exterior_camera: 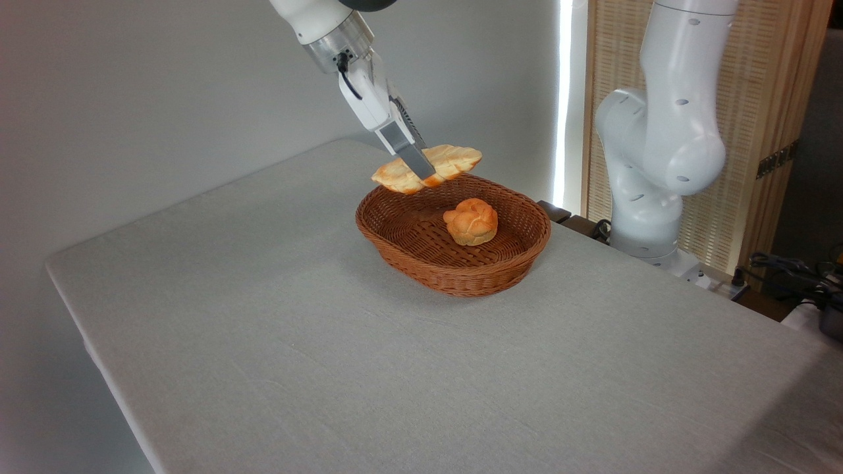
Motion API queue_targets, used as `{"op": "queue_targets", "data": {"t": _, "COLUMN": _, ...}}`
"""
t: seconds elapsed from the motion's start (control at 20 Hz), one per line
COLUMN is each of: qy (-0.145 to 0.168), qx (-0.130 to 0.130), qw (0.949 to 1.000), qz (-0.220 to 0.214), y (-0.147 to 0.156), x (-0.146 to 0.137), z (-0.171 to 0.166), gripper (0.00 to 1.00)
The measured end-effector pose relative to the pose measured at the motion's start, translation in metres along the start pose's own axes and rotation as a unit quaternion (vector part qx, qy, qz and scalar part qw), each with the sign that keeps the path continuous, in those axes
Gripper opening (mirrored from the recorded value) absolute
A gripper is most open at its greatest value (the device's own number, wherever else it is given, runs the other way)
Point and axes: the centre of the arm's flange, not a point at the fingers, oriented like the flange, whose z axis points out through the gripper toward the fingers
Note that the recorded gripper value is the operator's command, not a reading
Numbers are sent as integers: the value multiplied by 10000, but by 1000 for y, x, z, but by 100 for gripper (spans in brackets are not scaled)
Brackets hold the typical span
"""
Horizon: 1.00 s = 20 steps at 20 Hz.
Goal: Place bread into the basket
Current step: 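Carry the bread over the wicker basket and lower it in, then open the gripper, release the bread, and raise the gripper away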
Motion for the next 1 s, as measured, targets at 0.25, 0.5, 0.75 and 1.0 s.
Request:
{"op": "queue_targets", "data": {"t": 0.25, "qy": -19, "qx": -27, "qw": 10000, "qz": 39, "y": -2, "x": 1, "z": 2, "gripper": 100}}
{"op": "queue_targets", "data": {"t": 0.5, "qy": 139, "qx": 117, "qw": 9998, "qz": 4, "y": -10, "x": 0, "z": -2, "gripper": 100}}
{"op": "queue_targets", "data": {"t": 0.75, "qy": 619, "qx": 780, "qw": 9944, "qz": -346, "y": -44, "x": -25, "z": -25, "gripper": 100}}
{"op": "queue_targets", "data": {"t": 1.0, "qy": 1381, "qx": 1250, "qw": 9765, "qz": -1084, "y": -100, "x": -91, "z": -44, "gripper": 100}}
